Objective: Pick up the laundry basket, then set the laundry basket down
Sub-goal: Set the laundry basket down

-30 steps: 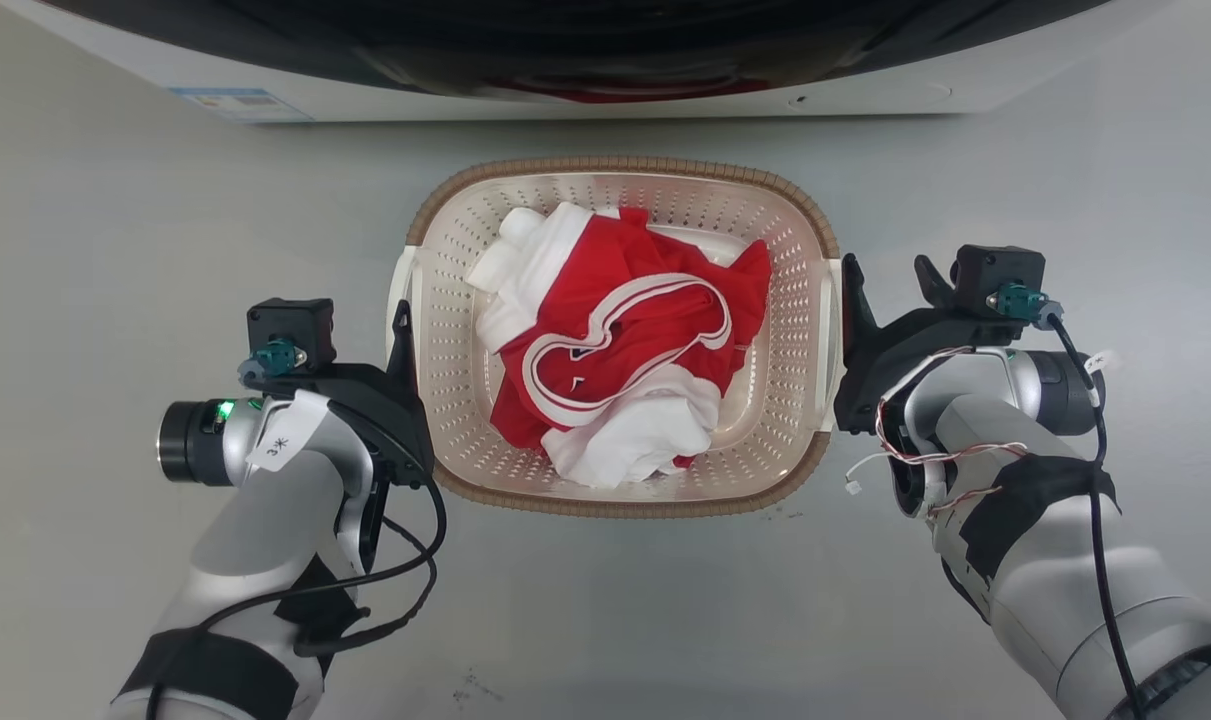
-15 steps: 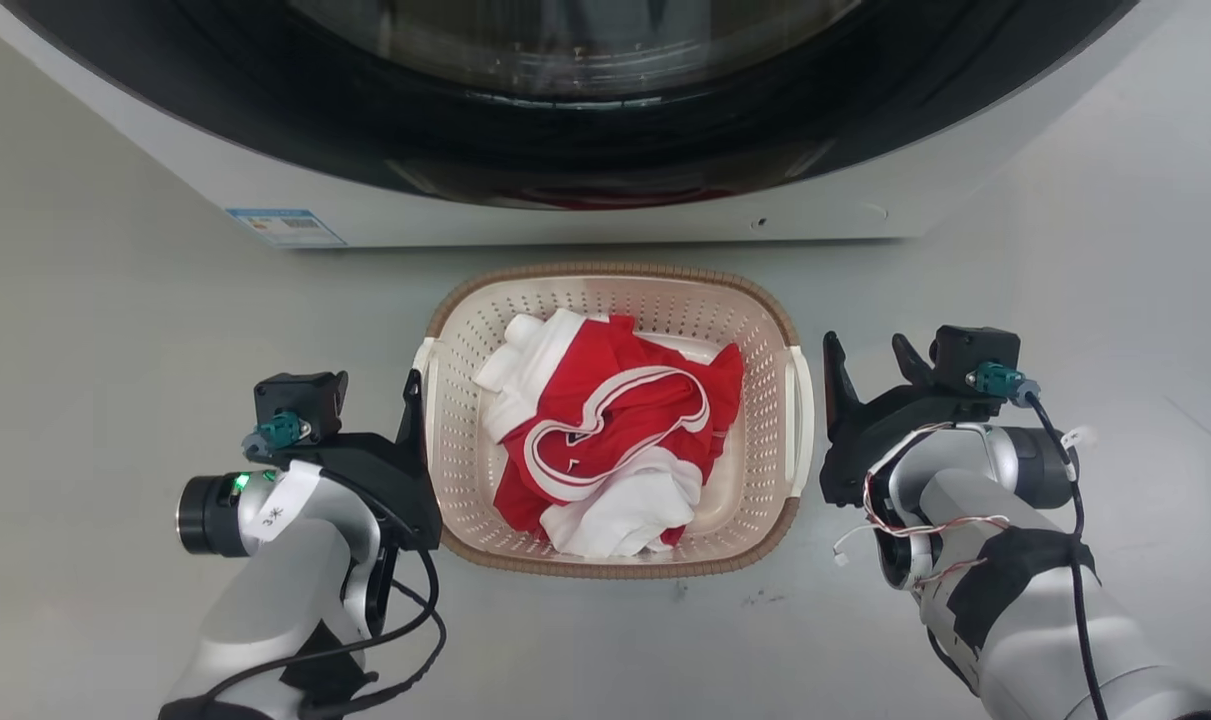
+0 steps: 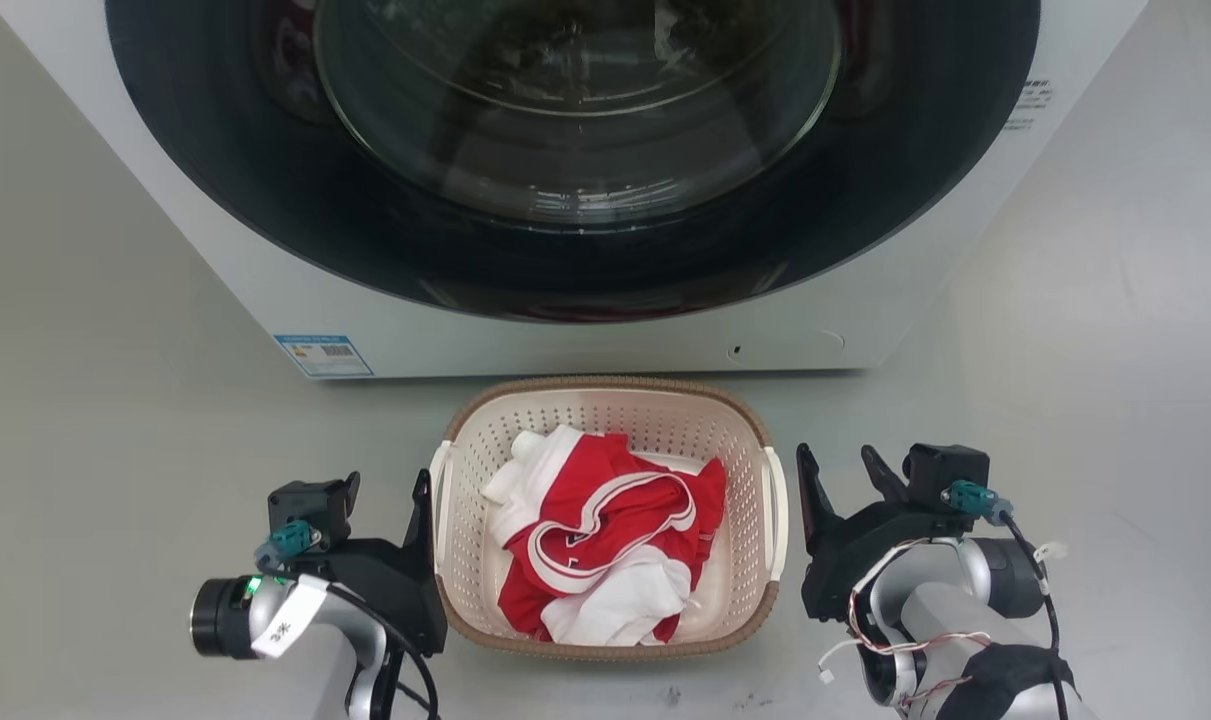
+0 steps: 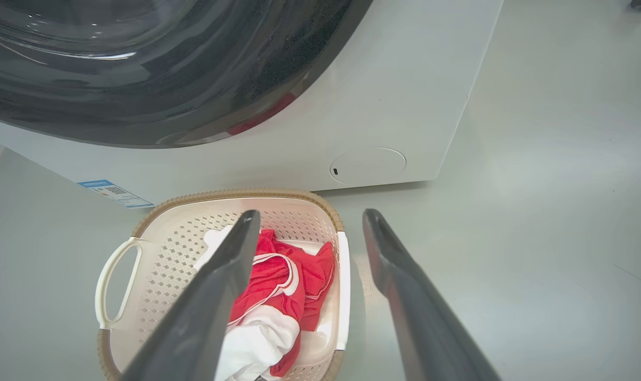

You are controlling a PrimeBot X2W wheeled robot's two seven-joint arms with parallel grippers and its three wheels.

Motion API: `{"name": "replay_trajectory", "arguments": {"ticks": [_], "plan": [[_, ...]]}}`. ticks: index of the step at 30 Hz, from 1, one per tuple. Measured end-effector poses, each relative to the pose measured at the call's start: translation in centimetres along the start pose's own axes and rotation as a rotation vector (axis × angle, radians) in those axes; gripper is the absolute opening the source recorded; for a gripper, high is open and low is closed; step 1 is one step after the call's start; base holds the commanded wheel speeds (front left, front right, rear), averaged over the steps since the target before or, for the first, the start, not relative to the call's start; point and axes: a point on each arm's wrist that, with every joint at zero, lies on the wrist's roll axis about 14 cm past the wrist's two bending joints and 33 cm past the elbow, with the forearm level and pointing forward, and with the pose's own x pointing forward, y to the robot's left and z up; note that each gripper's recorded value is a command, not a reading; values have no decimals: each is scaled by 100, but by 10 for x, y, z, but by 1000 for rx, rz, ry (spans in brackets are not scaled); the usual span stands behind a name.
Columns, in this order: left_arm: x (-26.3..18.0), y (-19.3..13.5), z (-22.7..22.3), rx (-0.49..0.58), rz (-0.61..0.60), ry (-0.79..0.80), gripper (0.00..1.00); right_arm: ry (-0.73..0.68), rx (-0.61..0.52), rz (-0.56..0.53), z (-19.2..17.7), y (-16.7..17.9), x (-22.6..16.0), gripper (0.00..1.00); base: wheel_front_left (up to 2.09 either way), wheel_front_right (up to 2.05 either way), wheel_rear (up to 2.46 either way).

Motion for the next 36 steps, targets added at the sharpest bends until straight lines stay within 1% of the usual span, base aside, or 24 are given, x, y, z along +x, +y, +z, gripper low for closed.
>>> {"name": "replay_trajectory", "arguments": {"ticks": [6, 10, 13, 18, 23, 32, 36], "plan": [[-27, 0, 10, 3, -10, -64, 100, -83, -28, 46, 19, 19, -25, 100, 0, 0, 0], [-42, -10, 21, 25, -45, -123, 100, -154, -56, 77, 36, 29, -41, 100, 0, 0, 0], [-52, -19, 34, 28, -66, -177, 100, -195, -61, 83, 43, 31, -53, 100, 0, 0, 0], [-73, -23, 40, 21, -79, -238, 100, -237, -61, 96, 42, 36, -76, 100, 0, 0, 0], [-98, -12, 31, 11, -53, -266, 100, -288, -52, 105, 42, 42, -97, 100, 0, 0, 0], [-123, -11, 38, 0, -53, -342, 100, -371, -42, 85, 47, 38, -126, 100, 0, 0, 0], [-132, -13, 41, 12, -54, -371, 100, -413, -45, 69, 53, 33, -136, 100, 0, 0, 0]]}}
